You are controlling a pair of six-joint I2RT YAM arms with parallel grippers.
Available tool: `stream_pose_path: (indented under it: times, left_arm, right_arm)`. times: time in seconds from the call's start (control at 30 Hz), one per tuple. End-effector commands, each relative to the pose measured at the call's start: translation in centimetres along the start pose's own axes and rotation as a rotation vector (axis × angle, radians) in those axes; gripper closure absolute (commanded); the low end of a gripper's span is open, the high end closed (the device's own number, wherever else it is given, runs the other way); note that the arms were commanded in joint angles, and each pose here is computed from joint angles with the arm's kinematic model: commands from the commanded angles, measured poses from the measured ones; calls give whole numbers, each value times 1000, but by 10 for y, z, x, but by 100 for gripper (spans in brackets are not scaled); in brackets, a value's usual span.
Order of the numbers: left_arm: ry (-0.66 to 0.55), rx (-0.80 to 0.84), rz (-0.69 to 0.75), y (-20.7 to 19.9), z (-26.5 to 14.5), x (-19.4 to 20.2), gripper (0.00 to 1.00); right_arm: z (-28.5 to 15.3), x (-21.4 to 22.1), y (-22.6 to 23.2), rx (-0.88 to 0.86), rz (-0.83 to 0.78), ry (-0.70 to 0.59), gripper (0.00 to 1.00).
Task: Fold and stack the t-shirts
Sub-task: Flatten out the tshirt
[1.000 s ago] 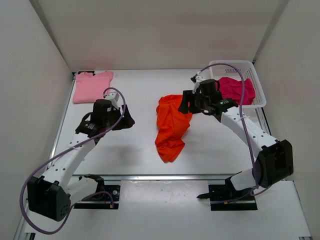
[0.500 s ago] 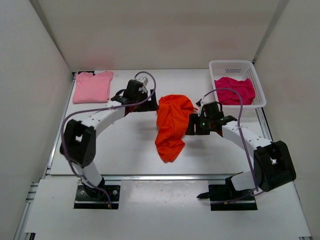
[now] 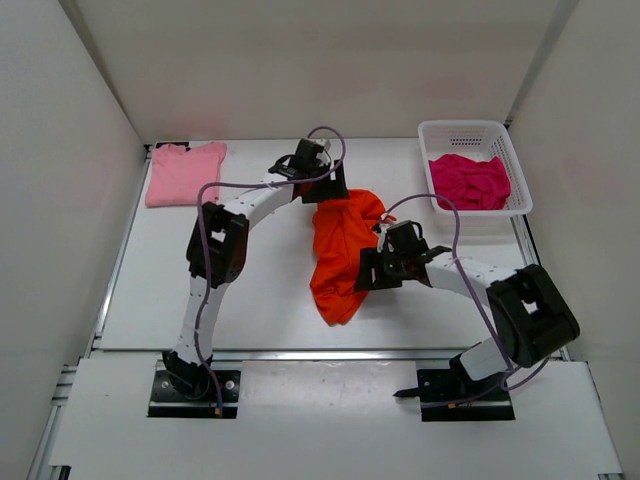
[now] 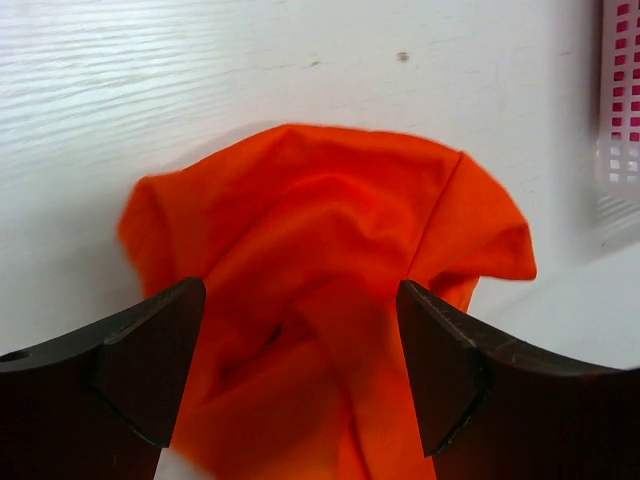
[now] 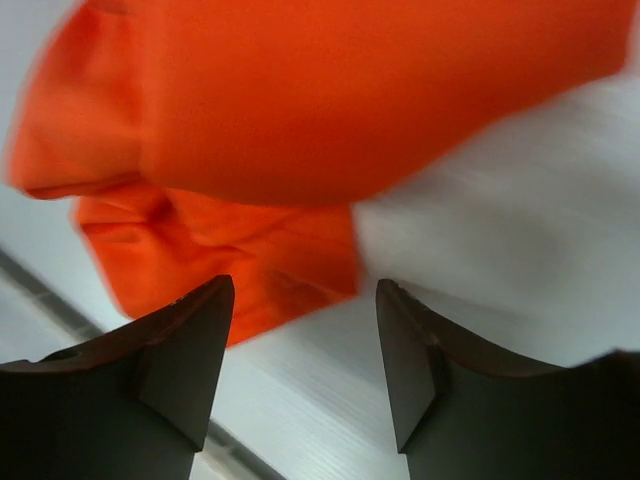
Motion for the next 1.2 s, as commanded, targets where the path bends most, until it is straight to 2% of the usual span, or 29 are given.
stream_pose_path:
  times: [0.0,0.07,0.1,0.13,0.17,0.2,0.23,0.37,0.47,0.57,0.6,0.67,0.7,0.8,0.83,0.9,1.03,1.17]
  left_arm:
    - [74,87,8,-27,8,2,13]
    - [128,108,12,-29,17,11,20]
    - [135,114,20,-34,19,14,32]
    - [149,122,17,-32,21,18,54]
    - [157,143,8,-35,21,21,66]
    - [164,144,-2,-32,21,25,90]
    - [144,157,-13,-32,15,19,100]
    - [49,154,-24,-23,-21,-3,100]
    - [-35,135,-35,-10,-55,-21,100]
    - [-200,124,-43,-1,-133,-46,100]
    - [-226,109,-52,6,-145,-49,100]
    - [-324,105,-70,17,-201,-55,100]
    - [-357,100,-91,27,-216,-58,100]
    - [-491,106,-90,33,-291,-48,100]
    - [-489,92,-94,36,-300,-41,100]
    - [-567,76,-64,32,-339,-30,100]
    - [-572,65,-29,31,-371,1,99]
    - [-564,71,-21,30,-394,32,93]
  right_arm:
    - [14,-9,13,-58,-26,-14,42]
    - [20,-8,16,-57,-26,-7,42]
    - [22,-9,13,-54,-22,-3,46]
    - [24,-10,15,-57,-29,-3,51]
    - [24,-10,13,-59,-18,-3,70]
    - [23,-11,13,-66,-12,-2,91]
    - [22,-13,16,-76,-5,-1,100]
    - [2,-23,20,-43,-28,-49,100]
    - [-29,-39,25,-33,-43,-149,100]
    - [-72,-54,31,-40,-63,-300,100]
    - [-84,-59,29,-36,-53,-346,100]
    - [-119,-62,34,-55,-68,-464,100]
    - [-136,-63,35,-51,-75,-526,100]
    - [-177,-61,35,-48,-87,-654,100]
    - [-187,-61,38,-56,-101,-676,100]
    - [-209,-55,38,-47,-108,-722,100]
    - [-239,-44,45,-46,-173,-803,100]
    - [-260,-32,51,-76,-201,-844,100]
Point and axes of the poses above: each gripper's point midway between its finger pads, its own z axis out along the fingers, its own y axis along the line the jaws close on, x = y × z, the point moved 9 cm from there along -z, back along the fingers, and after that the axes turned 5 degrees about z, right-handed, at the moved point
